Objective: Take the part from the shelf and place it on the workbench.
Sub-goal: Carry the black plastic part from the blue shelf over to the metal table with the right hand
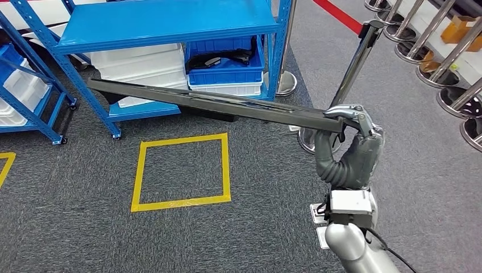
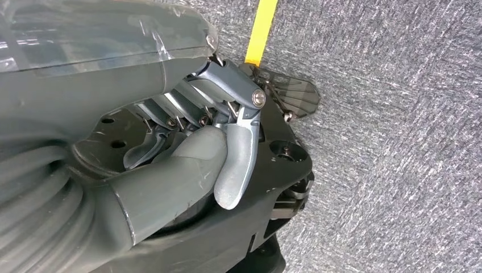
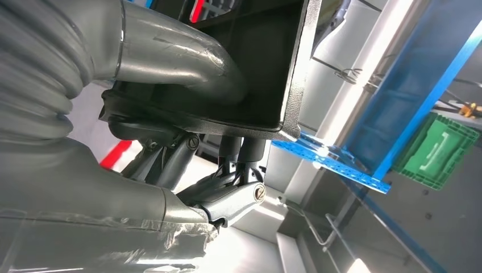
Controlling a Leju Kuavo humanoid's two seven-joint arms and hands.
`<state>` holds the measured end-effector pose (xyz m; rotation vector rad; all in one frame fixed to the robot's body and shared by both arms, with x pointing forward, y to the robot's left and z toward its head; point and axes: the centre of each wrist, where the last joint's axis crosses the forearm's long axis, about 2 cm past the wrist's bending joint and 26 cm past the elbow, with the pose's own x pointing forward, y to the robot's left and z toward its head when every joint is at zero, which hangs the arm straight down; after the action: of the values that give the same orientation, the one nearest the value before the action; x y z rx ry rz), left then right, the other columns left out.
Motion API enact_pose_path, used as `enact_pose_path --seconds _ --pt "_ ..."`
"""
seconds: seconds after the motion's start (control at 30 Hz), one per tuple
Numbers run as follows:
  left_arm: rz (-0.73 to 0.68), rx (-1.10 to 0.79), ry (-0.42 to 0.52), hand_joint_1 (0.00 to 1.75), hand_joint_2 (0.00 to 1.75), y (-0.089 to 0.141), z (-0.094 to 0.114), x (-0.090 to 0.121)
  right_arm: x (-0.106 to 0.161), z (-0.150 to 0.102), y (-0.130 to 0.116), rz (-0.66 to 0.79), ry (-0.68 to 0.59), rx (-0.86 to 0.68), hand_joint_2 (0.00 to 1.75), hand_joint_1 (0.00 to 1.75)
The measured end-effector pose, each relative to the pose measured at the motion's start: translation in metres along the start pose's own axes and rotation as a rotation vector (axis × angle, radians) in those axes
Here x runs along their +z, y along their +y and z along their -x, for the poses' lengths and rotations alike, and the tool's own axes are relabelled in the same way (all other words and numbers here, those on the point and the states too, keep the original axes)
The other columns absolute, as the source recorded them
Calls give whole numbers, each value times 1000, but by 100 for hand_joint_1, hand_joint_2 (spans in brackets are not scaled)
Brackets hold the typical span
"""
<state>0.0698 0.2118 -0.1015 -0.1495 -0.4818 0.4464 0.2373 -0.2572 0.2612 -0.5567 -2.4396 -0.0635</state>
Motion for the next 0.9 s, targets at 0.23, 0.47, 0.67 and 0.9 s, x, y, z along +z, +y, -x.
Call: enact_pose_path --seconds 0.23,0.47,0.67,0.9 --pt "-3 4 -20 175 175 0 0 0 -1 1 -1 5 44 6 175 175" --pt "-5 6 -31 175 175 -3 3 1 2 2 -4 6 50 12 175 175" --pt "-3 7 -34 175 175 -4 1 0 3 2 -5 8 50 15 175 175" --pt "-4 7 -36 175 175 -4 1 0 2 3 -7 12 49 19 175 175"
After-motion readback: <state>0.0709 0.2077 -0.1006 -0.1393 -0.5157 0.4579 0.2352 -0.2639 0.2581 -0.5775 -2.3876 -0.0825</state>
